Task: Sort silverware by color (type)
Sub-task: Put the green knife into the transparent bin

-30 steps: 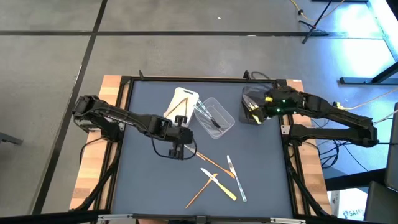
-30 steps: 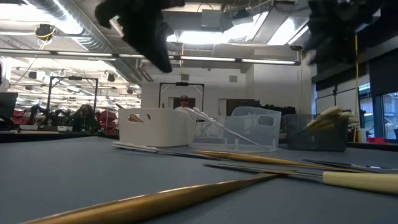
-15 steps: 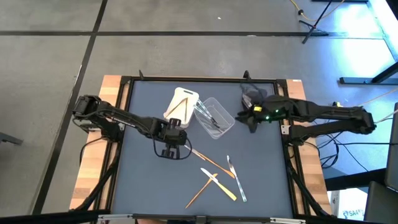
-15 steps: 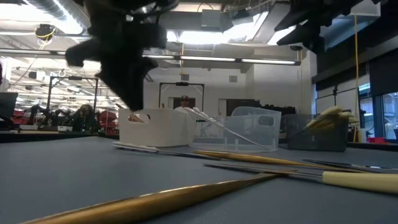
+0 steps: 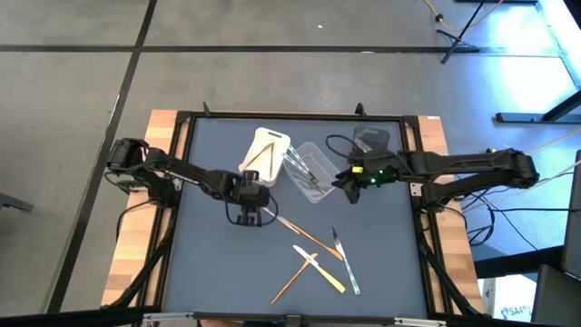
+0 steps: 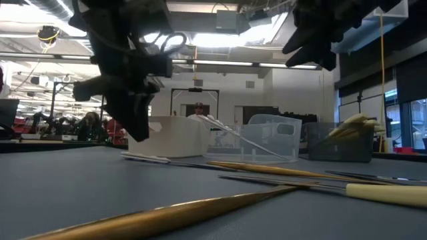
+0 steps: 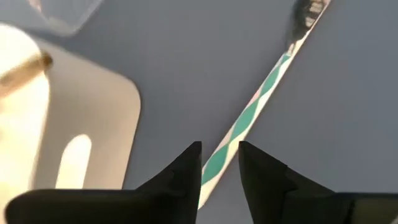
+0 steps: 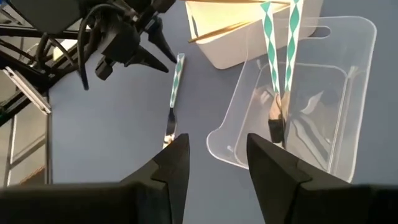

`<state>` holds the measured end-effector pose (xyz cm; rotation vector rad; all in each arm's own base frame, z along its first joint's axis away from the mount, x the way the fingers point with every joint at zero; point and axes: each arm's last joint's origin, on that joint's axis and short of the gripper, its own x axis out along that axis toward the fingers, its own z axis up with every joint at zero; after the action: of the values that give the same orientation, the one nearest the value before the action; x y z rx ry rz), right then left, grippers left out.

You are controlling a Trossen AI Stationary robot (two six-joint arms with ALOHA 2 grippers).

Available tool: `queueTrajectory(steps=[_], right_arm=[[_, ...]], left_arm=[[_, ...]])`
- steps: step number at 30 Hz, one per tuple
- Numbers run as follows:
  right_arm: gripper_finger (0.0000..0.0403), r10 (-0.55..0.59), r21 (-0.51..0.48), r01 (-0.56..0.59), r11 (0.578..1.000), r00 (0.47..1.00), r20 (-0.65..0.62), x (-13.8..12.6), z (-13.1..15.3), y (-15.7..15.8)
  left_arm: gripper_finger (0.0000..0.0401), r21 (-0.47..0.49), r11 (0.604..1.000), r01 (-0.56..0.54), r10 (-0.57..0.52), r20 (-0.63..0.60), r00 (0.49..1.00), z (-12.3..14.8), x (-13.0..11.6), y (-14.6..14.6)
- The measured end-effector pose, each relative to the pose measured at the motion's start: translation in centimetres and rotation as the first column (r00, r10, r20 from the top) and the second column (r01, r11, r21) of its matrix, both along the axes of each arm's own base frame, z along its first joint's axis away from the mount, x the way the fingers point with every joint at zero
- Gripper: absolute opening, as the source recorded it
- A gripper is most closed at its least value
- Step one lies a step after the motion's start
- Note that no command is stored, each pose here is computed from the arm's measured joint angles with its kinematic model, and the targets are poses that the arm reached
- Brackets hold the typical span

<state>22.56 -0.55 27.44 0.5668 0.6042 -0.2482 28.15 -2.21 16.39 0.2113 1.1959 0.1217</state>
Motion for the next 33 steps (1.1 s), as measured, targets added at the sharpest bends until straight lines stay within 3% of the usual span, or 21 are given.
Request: queueTrajectory(steps=[9,33], right_arm=[[0.0147,0.001,-0.001,-0.001,1.0,1.0,-0.024,0.4,-0.5,0.0],[0.0147,0.015,-0.02,-0.016,1.0,1.0,-0.026,0.4,-0.5,0.0]], left_arm=[[0.0144,-0.064,0.998,0.009,-0.01,-0.014,1.0,-0.9,-0.5,0.5],[0.0146,-0.051,0.999,0.006,-0.005,0.017,1.0,-3.0,-1.6,0.6]])
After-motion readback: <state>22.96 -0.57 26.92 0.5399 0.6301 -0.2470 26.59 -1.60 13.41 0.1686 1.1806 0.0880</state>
